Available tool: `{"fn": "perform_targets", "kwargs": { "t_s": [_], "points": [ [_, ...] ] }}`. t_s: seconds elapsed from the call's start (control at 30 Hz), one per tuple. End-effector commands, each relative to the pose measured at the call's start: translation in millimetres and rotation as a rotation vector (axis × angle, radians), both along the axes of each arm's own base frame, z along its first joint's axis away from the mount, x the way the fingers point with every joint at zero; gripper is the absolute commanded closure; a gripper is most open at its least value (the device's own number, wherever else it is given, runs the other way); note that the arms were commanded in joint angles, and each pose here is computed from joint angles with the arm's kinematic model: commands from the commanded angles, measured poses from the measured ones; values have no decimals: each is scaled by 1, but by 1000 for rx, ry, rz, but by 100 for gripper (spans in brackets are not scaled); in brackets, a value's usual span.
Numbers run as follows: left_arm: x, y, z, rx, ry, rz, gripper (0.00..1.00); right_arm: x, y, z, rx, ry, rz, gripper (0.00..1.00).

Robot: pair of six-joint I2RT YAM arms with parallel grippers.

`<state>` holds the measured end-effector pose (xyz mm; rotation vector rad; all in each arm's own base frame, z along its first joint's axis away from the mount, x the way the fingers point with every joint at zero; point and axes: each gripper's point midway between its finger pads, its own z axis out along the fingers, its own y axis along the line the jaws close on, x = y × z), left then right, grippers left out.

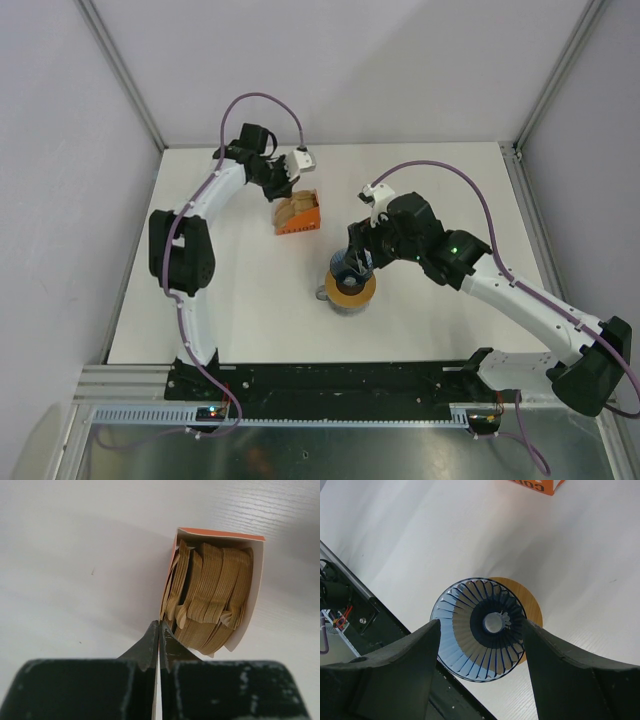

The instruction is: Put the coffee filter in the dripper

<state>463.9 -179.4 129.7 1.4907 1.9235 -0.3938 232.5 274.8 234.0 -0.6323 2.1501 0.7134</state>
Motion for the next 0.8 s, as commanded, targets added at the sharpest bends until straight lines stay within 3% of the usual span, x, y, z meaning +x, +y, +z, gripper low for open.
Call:
{"fn": "perform_targets", "kwargs": {
  "t_s": [0.0, 0.43, 0.77],
  "points": [
    [9, 0, 58, -40, -131, 5, 100, 3, 2, 12, 8, -34, -1, 29],
    [11, 5, 77, -38, -176, 17, 100, 2, 2, 11, 3, -32, 0, 29],
    [19, 15, 111, -77, -195, 148, 100, 5, 2, 16, 16, -53, -10, 28]
  ]
}}
